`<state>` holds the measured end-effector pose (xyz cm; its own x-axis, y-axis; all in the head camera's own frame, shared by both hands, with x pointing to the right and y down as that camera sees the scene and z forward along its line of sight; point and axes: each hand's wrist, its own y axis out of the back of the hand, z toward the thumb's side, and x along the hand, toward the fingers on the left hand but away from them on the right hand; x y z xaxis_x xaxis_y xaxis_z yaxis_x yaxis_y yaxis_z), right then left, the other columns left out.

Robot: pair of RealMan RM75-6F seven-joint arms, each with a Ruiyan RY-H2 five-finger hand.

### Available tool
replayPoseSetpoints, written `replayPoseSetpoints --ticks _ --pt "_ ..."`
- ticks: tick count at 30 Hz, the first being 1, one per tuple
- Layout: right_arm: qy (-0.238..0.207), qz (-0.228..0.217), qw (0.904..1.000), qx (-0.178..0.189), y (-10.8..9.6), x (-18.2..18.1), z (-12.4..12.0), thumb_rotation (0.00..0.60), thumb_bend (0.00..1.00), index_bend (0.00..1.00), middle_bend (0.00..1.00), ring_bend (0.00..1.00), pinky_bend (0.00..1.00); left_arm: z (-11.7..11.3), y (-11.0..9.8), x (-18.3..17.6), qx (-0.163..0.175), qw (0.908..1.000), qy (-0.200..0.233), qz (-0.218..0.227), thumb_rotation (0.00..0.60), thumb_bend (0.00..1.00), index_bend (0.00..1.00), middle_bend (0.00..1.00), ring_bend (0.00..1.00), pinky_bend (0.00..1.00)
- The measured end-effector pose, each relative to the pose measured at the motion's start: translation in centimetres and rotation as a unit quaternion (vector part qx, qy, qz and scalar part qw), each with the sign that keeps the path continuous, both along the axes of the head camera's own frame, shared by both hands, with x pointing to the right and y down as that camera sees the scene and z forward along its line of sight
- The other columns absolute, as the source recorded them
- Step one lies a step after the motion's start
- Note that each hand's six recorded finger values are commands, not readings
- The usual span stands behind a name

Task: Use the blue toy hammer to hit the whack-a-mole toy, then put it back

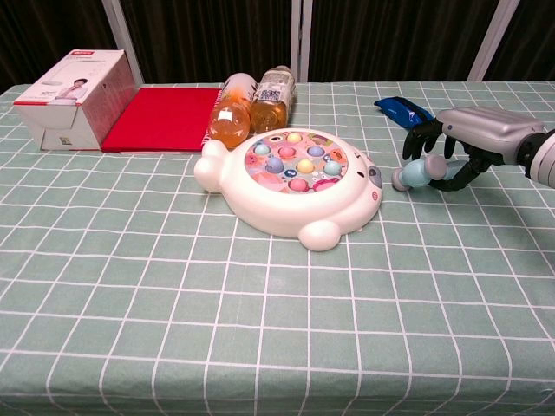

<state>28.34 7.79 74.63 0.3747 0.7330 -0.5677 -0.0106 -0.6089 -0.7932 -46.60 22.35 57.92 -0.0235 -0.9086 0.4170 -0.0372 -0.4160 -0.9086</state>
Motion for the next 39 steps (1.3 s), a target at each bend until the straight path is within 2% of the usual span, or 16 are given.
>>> replayPoseSetpoints --ticks 19,35,39 --pt "0.004 0.007 1.0000 0.001 -1.7 -0.3 -0.2 0.600 0.24 0.32 0.34 0.25 0.36 0.1 -0.2 0.1 -0.005 1.0000 -0.003 0.001 0.600 0.00 0.20 0.15 0.05 0.02" --pt "0.002 0.008 1.0000 0.001 -1.2 0.1 -0.4 0.600 0.24 0.32 0.34 0.25 0.36 0.0 -0.3 0.3 -0.004 1.0000 -0.003 0.004 0.600 0.00 0.20 0.15 0.05 0.02" --pt "-0.004 0.008 0.9999 0.007 -1.2 0.2 -1.0 0.600 0.24 0.26 0.31 0.24 0.35 -0.1 -0.4 0.2 -0.003 1.0000 -0.004 0.004 0.600 0.00 0.20 0.15 0.05 0.02"
